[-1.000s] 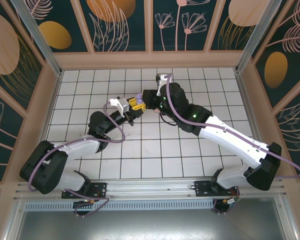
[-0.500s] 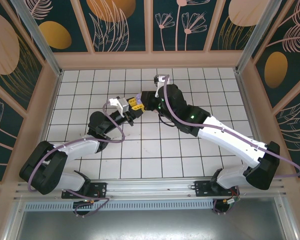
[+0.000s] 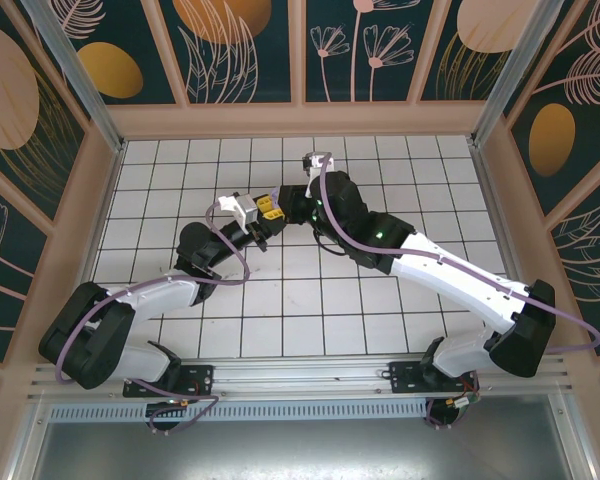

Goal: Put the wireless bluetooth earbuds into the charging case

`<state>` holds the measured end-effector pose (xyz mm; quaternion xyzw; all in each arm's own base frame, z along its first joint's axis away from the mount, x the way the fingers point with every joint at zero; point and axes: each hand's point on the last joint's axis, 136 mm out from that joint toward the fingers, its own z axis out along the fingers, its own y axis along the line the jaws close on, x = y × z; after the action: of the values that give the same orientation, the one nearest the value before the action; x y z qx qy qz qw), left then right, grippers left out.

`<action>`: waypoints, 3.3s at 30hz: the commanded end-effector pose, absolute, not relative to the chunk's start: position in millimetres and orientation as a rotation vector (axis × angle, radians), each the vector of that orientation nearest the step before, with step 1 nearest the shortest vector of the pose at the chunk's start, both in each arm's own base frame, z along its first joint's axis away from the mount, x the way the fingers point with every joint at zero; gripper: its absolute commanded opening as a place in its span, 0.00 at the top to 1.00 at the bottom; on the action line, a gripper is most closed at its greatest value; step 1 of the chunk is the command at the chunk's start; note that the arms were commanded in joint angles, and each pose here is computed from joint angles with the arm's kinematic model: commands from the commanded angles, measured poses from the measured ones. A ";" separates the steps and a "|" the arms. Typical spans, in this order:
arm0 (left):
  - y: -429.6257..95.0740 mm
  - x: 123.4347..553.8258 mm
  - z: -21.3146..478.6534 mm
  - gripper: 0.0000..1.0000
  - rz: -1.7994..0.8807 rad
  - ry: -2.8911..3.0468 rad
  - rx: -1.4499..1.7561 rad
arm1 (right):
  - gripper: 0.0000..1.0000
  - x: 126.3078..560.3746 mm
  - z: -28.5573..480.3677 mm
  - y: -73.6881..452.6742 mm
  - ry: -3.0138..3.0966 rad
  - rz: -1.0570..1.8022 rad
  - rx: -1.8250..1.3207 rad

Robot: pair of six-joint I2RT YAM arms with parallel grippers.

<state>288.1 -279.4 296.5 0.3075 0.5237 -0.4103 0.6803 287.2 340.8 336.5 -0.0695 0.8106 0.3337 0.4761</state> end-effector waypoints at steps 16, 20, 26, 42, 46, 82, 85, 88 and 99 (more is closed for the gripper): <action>-279.6 274.5 324.2 1.00 -0.953 1.067 0.706 | 0.84 285.2 387.2 326.9 1.850 0.877 -0.140; -279.2 273.1 326.3 1.00 -0.957 1.060 0.706 | 0.84 289.5 380.3 328.6 1.859 0.857 -0.139; -278.8 271.9 328.3 1.00 -0.958 1.055 0.707 | 0.84 294.0 368.3 332.6 1.885 0.844 -0.146; -277.5 271.0 332.0 1.00 -0.953 1.044 0.704 | 0.86 292.1 337.3 331.3 1.952 0.819 -0.147; -277.1 270.6 333.9 1.00 -0.951 1.039 0.703 | 0.86 292.1 331.4 330.0 1.962 0.808 -0.146; -278.8 272.7 331.9 1.00 -0.959 1.050 0.702 | 0.75 289.8 314.6 344.4 1.954 0.735 -0.214; -278.5 272.7 330.3 1.00 -0.960 1.055 0.701 | 0.65 293.0 327.1 341.0 1.936 0.744 -0.187; -278.6 272.2 329.7 1.00 -0.962 1.056 0.702 | 0.57 294.4 339.9 338.0 1.915 0.763 -0.167; -279.0 271.6 327.7 1.00 -0.968 1.057 0.705 | 0.35 293.8 377.5 332.5 1.847 0.849 -0.140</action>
<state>281.5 -280.0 302.6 0.3118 0.5143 -0.4243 0.6769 295.5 335.4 345.7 -0.0653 0.7920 0.3271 0.5113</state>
